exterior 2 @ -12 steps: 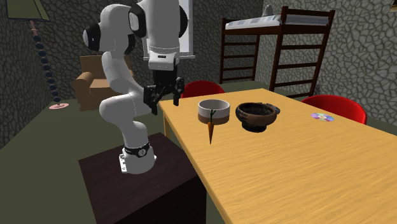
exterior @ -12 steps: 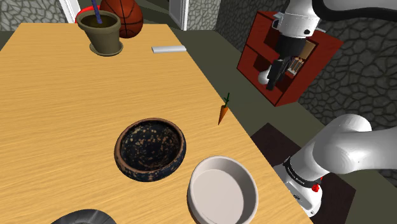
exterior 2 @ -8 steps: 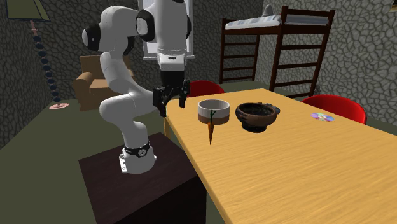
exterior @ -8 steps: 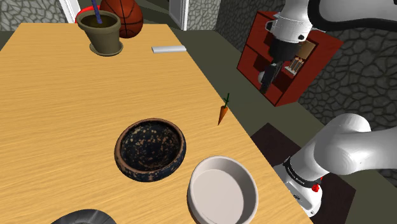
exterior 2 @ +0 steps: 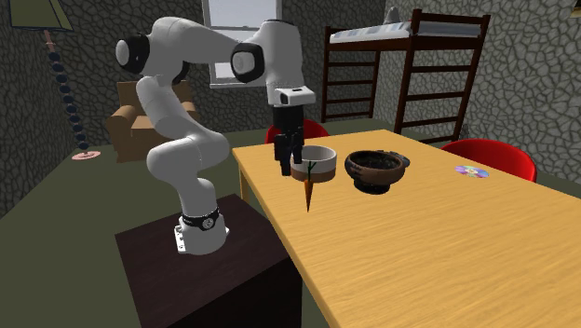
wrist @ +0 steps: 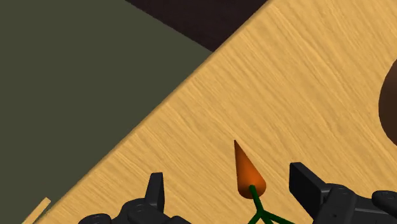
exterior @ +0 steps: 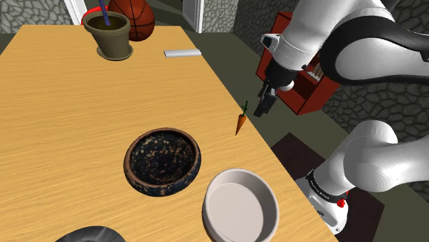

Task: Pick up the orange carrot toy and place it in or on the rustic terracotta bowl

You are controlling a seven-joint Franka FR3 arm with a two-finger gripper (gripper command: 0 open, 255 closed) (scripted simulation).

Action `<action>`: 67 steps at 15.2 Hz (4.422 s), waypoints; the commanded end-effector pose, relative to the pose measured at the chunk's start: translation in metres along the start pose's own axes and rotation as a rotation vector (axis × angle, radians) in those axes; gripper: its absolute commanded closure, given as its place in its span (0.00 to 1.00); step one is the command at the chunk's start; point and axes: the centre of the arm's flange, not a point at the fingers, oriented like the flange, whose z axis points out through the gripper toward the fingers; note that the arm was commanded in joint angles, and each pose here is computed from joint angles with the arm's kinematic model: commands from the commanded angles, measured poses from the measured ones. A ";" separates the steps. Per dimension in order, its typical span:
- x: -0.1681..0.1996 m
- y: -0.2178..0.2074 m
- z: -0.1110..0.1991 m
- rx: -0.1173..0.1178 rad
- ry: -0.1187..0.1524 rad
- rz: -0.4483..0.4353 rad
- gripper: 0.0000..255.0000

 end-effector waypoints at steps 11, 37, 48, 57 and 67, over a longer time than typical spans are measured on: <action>0.014 -0.035 0.051 -0.043 0.093 -0.133 0.00; 0.020 -0.032 0.004 -0.043 0.093 -0.133 1.00; 0.026 -0.029 -0.053 -0.043 0.093 -0.133 1.00; 0.032 -0.026 -0.100 -0.043 0.093 -0.133 1.00; 0.080 -0.088 -0.121 -0.043 0.093 -0.133 1.00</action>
